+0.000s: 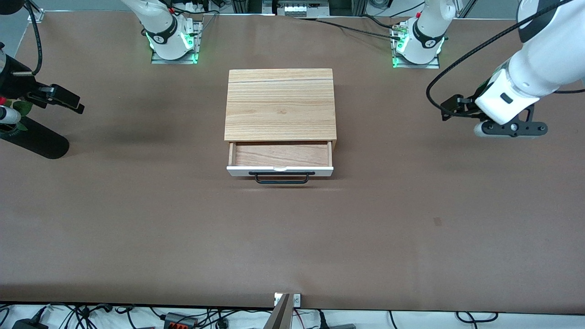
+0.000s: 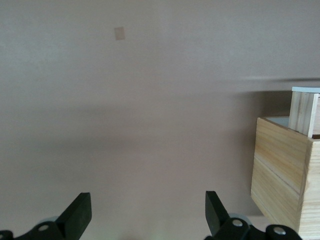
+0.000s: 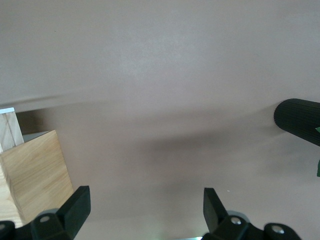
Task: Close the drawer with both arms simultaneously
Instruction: 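Move the left gripper and the right gripper toward the drawer front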
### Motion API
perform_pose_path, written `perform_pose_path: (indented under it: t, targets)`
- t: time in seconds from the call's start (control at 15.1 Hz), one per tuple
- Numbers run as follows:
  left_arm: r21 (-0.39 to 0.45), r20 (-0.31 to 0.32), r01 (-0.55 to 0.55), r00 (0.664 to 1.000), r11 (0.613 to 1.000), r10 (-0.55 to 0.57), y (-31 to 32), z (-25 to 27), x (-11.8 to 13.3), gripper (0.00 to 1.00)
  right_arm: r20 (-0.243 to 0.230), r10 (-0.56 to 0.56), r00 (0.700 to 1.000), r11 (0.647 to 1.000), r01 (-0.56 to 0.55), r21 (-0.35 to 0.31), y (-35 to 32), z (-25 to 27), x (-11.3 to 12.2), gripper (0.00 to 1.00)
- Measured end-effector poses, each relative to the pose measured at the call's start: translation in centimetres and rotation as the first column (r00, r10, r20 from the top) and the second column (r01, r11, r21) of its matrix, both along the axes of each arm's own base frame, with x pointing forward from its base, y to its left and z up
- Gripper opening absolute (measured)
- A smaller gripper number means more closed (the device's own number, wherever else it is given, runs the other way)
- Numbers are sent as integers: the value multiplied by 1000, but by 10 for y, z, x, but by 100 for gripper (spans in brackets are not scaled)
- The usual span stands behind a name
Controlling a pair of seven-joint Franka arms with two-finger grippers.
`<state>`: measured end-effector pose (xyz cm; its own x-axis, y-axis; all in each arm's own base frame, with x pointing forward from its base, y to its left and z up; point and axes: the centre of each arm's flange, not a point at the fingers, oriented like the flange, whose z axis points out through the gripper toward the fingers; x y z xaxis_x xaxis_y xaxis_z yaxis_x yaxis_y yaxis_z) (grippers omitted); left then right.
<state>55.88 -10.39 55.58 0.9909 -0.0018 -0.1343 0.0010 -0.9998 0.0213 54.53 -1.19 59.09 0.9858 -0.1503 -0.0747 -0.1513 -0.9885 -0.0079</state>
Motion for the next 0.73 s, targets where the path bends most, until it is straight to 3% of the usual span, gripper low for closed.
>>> perform_pose_path:
  t: [0.26,0.53,0.73]
  targets:
    - [-47,-50,19,999,999,-21,-18,-35,27,100,-34,1,999,1000,-1,1,0,-9,1,100]
    - [-105,-112,47,992,993,-59,-53,-105,78,100,-127,13,992,1000,-13,4,15,-34,4,100]
    - [-133,-95,50,994,990,-63,-65,-131,105,100,-128,31,991,1000,-31,4,27,-41,12,100]
